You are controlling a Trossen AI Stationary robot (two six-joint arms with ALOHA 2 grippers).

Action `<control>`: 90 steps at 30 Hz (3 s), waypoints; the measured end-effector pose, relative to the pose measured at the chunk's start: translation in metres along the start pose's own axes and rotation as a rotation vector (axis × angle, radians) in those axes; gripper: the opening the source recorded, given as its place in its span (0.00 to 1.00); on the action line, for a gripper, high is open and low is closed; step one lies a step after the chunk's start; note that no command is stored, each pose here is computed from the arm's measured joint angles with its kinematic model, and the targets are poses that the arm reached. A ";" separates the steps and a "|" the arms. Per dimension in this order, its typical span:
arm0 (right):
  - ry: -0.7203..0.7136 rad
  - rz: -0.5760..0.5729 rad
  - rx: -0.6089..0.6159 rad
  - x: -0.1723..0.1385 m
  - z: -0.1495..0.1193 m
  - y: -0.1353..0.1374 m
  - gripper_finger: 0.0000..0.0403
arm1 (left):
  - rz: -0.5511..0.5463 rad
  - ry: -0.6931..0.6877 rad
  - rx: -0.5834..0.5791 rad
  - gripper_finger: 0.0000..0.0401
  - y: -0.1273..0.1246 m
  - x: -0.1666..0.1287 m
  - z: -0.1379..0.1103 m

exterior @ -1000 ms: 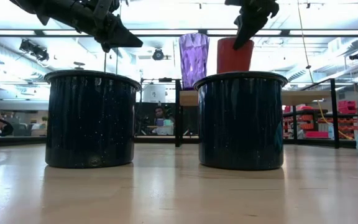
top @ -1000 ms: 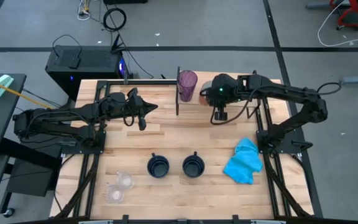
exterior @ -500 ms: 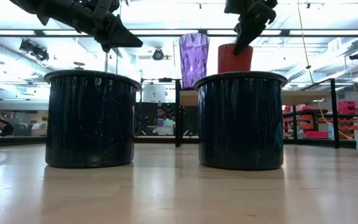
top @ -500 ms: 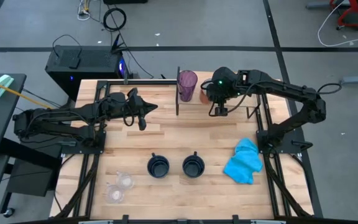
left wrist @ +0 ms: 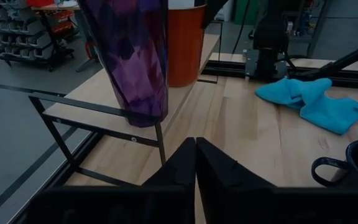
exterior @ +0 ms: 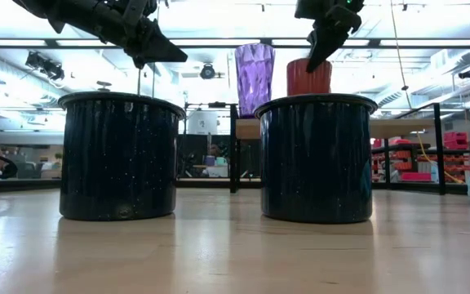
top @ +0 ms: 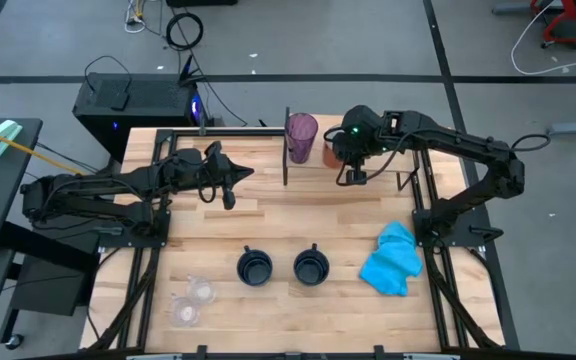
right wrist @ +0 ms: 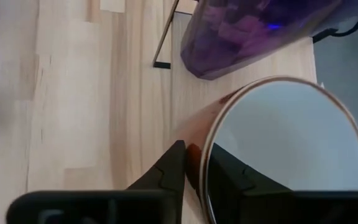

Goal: Stack small to large cups/mugs on shelf
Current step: Put the orange mug on the shelf

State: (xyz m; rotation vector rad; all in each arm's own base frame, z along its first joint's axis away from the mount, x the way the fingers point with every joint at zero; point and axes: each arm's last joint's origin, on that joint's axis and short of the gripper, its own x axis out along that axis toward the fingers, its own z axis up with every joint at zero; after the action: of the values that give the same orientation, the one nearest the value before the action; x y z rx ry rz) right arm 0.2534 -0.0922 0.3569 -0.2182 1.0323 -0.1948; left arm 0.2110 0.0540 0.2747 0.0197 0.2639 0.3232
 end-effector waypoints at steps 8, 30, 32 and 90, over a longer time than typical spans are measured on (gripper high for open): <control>0.002 -0.001 -0.007 0.000 -0.001 -0.001 0.20 | 0.000 0.000 0.000 0.04 0.000 0.000 0.000; 0.000 -0.063 0.009 -0.003 -0.001 -0.005 0.46 | 0.000 0.000 0.000 0.03 0.000 0.000 0.000; -0.012 -0.071 0.010 -0.006 -0.001 -0.005 0.49 | 0.000 0.000 0.000 0.04 0.000 0.000 0.000; 0.065 -0.216 0.491 0.006 -0.069 -0.070 0.41 | 0.000 0.000 -0.002 0.06 0.000 0.000 0.000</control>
State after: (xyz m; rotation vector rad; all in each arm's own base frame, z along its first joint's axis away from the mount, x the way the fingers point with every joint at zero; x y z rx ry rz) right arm 0.1932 -0.1667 0.3366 0.1252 0.9930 -0.6448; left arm 0.2110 0.0540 0.2747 0.0181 0.2639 0.3233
